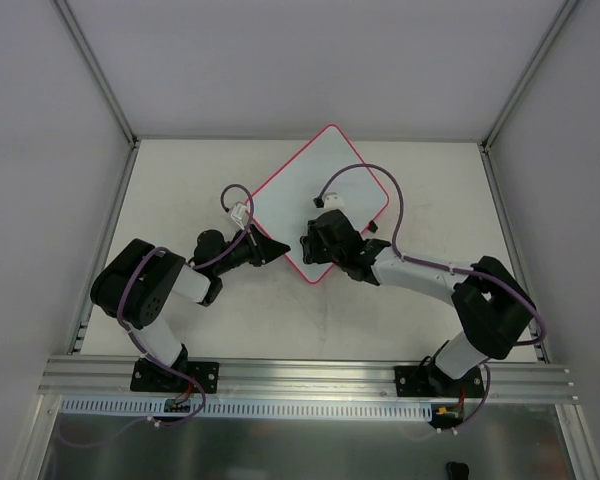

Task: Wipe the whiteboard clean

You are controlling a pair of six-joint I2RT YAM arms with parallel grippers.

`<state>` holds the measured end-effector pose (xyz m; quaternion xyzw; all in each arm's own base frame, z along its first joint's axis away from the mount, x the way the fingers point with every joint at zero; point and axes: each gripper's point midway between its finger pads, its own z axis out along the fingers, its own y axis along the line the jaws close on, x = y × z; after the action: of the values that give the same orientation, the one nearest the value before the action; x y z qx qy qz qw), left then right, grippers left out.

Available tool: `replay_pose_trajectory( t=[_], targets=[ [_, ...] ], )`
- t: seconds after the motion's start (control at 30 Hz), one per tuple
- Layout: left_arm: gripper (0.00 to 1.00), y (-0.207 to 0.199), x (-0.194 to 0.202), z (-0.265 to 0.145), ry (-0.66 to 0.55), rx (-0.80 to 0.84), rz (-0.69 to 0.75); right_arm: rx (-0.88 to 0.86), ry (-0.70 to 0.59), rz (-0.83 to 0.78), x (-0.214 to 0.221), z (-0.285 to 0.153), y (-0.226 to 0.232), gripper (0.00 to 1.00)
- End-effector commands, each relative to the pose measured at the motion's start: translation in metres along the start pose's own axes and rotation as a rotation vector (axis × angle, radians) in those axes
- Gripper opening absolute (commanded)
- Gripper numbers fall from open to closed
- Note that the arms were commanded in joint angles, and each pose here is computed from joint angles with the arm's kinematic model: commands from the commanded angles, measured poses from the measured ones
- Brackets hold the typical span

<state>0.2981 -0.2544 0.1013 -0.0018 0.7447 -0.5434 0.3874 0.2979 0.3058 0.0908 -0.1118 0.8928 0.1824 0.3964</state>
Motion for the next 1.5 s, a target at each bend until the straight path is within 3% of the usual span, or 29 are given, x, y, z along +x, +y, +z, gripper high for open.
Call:
replay_pose_trajectory(
  t=[0.0, 0.27, 0.5, 0.87, 1.13, 1.47],
  targets=[
    [0.00, -0.070, -0.031, -0.006, -0.137, 0.293, 0.192, 0.120, -0.015, 0.065, 0.010, 0.011, -0.038, 0.00],
    [0.00, -0.071, -0.031, -0.006, -0.136, 0.295, 0.193, 0.192, -0.003, 0.162, 0.019, 0.007, -0.080, 0.00],
    [0.00, -0.071, -0.031, -0.006, -0.137, 0.295, 0.195, 0.279, 0.110, 0.204, 0.043, 0.011, -0.108, 0.00],
    [0.00, -0.072, -0.031, -0.008, -0.139, 0.297, 0.200, 0.430, 0.182, 0.281, 0.083, 0.006, -0.147, 0.00],
    [0.00, -0.072, -0.032, -0.007, -0.140, 0.296, 0.199, 0.550, 0.138, 0.305, 0.080, -0.007, -0.177, 0.00],
    [0.00, -0.072, -0.031, -0.007, -0.137, 0.297, 0.198, 0.545, 0.078, 0.316, 0.046, -0.005, -0.186, 0.00]
  ],
)
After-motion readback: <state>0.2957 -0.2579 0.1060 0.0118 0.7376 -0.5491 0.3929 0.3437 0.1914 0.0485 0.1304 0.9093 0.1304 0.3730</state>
